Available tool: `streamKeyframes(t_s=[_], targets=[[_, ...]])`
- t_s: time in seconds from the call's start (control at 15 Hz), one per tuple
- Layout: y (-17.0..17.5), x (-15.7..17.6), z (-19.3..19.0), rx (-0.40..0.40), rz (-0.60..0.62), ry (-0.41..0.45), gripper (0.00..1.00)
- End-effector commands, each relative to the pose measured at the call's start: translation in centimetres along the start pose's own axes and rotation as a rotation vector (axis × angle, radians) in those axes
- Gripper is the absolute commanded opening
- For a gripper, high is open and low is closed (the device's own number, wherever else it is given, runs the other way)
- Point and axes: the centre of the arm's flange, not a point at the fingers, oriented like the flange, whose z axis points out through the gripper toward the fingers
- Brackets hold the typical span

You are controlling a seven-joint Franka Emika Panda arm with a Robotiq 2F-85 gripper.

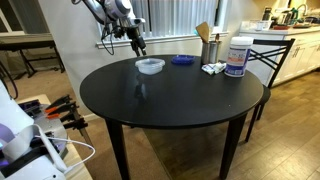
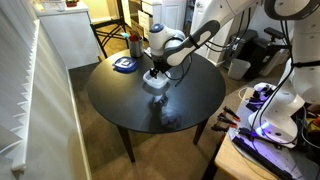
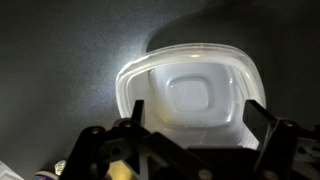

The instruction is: Stack the two clear bowls together.

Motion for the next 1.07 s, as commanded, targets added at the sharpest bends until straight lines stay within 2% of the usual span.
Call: streamKeyframes(t_s=[0.0, 0.13, 0.73, 0.8, 1.0], targets=[[1.0, -0.4, -0.6, -0.093, -0.072, 0.002, 1.00], [1.0, -0.7, -1.2, -0.101, -0.072, 0.007, 1.00], [3.4, -2.7, -7.9, -0.031, -0.041, 0.056, 1.00], [1.7, -0.9, -6.2, -0.037, -0.036, 0.061, 1.00], [2.4, -1.5, -7.5, -0.031, -0.032, 0.069, 1.00]])
